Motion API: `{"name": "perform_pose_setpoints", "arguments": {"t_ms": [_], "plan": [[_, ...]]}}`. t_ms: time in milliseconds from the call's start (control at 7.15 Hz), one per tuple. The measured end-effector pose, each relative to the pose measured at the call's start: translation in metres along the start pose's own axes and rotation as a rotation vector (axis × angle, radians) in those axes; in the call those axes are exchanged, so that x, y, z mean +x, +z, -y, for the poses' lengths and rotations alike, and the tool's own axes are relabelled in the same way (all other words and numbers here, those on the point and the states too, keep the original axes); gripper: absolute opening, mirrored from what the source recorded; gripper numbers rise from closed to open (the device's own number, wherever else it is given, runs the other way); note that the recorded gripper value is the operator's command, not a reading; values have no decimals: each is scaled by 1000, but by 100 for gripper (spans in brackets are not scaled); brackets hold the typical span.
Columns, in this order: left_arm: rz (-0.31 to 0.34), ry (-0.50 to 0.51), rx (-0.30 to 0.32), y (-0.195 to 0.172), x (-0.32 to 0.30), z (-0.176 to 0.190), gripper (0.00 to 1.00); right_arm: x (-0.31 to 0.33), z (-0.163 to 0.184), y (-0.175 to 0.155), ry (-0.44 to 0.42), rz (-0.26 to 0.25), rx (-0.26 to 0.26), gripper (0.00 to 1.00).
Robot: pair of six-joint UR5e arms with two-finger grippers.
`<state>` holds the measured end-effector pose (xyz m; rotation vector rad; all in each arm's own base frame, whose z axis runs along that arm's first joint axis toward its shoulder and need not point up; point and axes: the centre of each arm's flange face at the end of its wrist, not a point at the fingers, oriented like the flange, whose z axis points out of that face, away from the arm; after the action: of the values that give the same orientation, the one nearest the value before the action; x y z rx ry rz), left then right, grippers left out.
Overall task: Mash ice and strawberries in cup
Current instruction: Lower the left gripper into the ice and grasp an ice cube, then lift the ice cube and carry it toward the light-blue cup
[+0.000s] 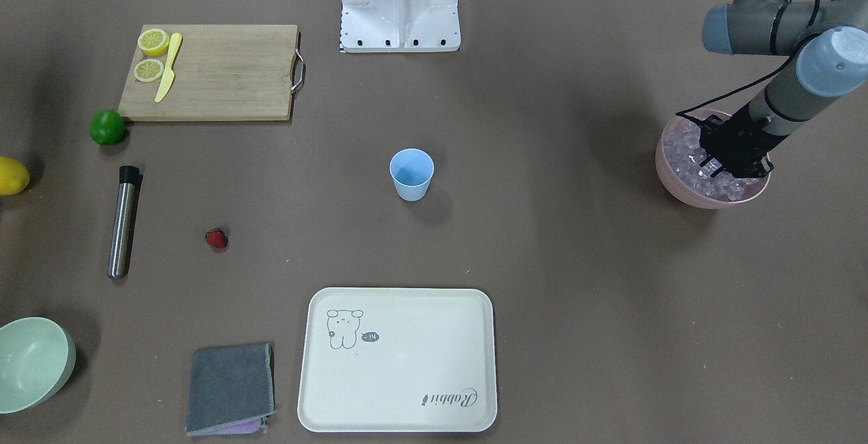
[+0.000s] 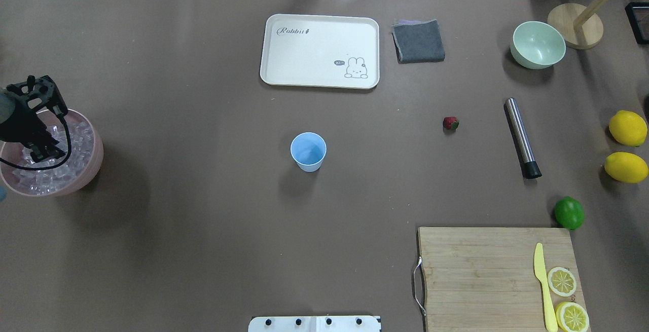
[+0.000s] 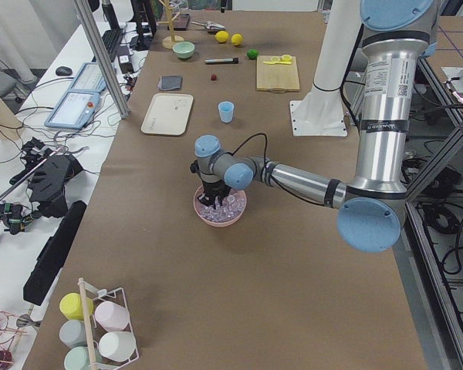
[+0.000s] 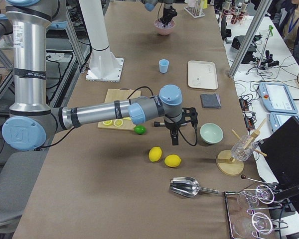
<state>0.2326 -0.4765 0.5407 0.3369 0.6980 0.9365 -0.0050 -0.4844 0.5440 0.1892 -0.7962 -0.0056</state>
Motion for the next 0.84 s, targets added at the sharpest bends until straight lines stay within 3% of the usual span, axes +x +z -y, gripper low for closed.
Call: {"name": "perform_pose_setpoints", "arguments": {"t_ms": [419, 839], "plan": [[-9, 4, 21, -12, 5, 2, 0, 0, 0, 0, 2, -1, -1, 100], [-95, -13, 96, -39, -1, 10, 0, 0, 0, 0, -1, 1, 0, 100]]}}
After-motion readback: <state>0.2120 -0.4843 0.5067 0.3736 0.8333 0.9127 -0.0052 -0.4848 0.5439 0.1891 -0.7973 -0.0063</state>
